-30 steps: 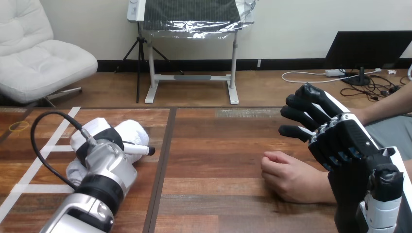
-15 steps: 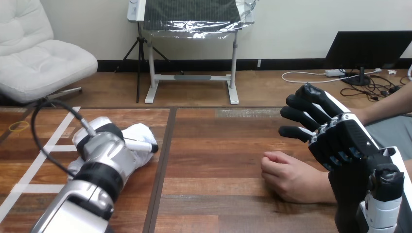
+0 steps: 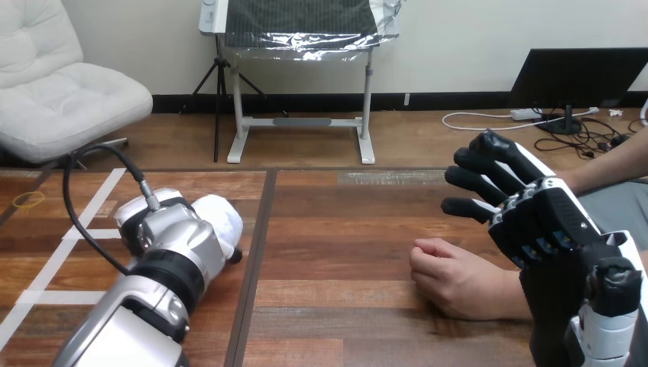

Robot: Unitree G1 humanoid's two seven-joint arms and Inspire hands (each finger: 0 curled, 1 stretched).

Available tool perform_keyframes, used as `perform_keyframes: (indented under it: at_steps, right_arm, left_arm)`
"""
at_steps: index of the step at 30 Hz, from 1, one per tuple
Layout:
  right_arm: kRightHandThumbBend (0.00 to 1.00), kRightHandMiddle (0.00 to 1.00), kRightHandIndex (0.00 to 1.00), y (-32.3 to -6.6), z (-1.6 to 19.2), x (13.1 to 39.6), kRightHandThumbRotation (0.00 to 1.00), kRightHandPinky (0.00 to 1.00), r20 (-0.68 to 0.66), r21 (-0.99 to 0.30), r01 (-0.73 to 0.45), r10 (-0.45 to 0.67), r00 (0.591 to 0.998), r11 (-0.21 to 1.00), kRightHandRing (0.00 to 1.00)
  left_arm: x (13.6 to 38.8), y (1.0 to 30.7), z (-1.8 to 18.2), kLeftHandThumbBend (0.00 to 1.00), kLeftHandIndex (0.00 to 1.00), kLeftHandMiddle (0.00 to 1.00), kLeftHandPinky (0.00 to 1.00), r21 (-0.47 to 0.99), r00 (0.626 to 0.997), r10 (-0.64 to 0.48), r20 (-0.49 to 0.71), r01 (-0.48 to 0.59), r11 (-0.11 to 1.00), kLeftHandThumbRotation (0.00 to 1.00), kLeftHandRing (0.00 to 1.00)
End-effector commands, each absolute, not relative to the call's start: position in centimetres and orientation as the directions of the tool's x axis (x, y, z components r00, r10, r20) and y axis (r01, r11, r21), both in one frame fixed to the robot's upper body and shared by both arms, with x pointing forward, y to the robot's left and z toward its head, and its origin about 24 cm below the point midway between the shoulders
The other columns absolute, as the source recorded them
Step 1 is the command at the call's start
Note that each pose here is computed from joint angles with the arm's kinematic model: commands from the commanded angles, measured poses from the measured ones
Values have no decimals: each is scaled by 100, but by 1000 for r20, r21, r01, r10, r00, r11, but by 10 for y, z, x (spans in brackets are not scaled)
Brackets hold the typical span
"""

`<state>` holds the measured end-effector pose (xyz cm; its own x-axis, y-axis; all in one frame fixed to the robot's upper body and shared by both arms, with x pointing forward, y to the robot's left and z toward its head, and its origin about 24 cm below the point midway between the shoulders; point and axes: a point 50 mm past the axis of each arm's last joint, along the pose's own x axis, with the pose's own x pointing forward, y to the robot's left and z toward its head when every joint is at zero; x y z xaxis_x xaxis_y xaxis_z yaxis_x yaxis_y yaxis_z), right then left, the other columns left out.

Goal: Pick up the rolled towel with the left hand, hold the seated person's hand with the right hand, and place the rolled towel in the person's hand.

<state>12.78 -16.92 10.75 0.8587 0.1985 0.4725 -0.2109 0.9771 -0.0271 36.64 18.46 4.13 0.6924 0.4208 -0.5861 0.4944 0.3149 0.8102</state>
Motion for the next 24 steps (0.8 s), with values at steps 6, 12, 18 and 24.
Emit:
perform_keyframes:
  at_steps: [6,12,18,24]
  right_arm:
    - [77,84,85,-170,123,130,100,73,566,-51,-202,195,801,978,83]
    - [77,84,85,-171,124,130,100,73,569,-50,-196,189,800,979,82]
    - [77,84,85,-172,124,130,100,72,567,-46,-201,191,801,979,82]
    - [78,85,85,-172,124,130,100,73,568,-42,-202,189,801,979,82]
  left_arm:
    - [376,179,57,78,63,36,13,894,791,426,-440,340,291,5,23]
    - [374,180,53,68,64,28,9,911,810,432,-397,291,292,1,16]
    - [373,181,49,63,63,32,10,918,821,427,-379,277,283,0,18]
    - [372,182,47,65,61,34,12,921,830,417,-370,268,284,0,20]
